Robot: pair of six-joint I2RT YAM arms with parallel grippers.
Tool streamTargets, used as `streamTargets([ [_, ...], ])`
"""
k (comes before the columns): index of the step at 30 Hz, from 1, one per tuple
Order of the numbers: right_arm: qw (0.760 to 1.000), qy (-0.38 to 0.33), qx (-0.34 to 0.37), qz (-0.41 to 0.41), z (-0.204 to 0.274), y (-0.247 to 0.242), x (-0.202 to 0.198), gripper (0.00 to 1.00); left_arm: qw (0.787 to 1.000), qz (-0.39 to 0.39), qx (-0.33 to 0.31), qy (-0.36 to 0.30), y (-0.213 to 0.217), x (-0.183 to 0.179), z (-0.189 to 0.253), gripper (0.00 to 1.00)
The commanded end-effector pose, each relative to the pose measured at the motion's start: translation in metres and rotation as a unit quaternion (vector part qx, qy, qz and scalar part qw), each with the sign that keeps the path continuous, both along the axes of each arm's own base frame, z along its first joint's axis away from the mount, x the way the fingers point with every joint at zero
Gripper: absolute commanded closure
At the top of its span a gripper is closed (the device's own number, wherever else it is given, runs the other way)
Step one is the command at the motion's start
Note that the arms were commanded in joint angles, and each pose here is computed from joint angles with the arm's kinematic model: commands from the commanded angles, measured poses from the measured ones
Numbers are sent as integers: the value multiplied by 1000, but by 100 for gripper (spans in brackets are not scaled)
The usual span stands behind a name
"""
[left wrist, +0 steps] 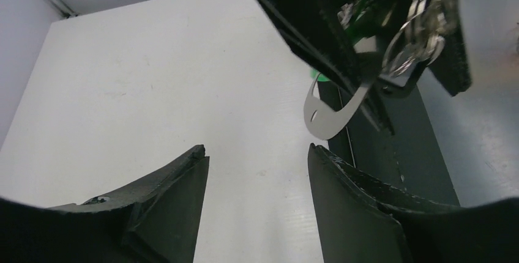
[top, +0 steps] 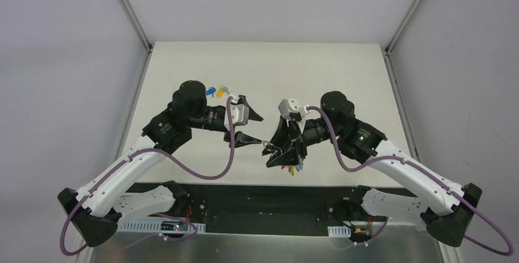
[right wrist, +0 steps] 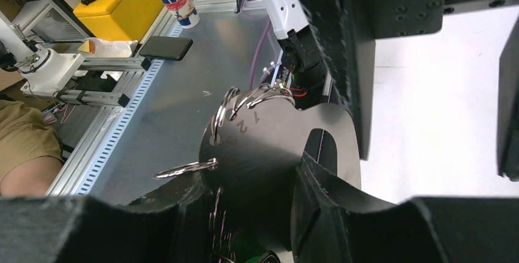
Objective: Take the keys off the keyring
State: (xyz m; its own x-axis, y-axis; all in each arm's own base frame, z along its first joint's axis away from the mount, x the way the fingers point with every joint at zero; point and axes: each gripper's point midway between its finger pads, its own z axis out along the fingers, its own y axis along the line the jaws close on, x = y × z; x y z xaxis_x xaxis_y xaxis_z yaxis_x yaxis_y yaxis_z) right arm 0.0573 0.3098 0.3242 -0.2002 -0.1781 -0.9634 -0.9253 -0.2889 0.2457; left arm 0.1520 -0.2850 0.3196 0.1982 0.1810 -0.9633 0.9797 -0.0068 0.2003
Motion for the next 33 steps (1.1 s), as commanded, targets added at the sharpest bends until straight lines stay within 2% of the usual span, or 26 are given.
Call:
streamTargets([
  [1,999,-36,36,16,25,1,-1,100,995,-79,-45,-48,-3,-25,34,39],
  [7,997,-57,25,-35,17,1,20,100,995,-86,-36,-46,3,-32,18,43],
  [11,998,-58,24,-31,18,3,23,100,995,-92,-33,-36,0,-32,17,55],
  [14,998,-53,17,-24,18,6,25,100,994,-102,-35,-27,-3,-32,20,59],
  [21,999,-43,10,-12,17,13,27,100,994,-104,-30,-17,-7,-28,18,55],
  [23,999,-40,7,-13,14,14,28,100,994,-107,-33,-19,-7,-29,20,71],
  [25,999,-39,3,-19,11,15,30,100,993,-107,-34,-22,-7,-30,22,98],
  [27,999,-37,-5,-34,5,15,35,98,994,-105,-32,-24,-6,-29,19,100],
  [30,997,-39,-18,-64,-4,12,41,82,995,-88,-25,-31,-4,-24,11,100],
  [33,994,-50,-25,-91,-15,5,44,81,997,-66,-17,-41,-2,-18,3,100],
])
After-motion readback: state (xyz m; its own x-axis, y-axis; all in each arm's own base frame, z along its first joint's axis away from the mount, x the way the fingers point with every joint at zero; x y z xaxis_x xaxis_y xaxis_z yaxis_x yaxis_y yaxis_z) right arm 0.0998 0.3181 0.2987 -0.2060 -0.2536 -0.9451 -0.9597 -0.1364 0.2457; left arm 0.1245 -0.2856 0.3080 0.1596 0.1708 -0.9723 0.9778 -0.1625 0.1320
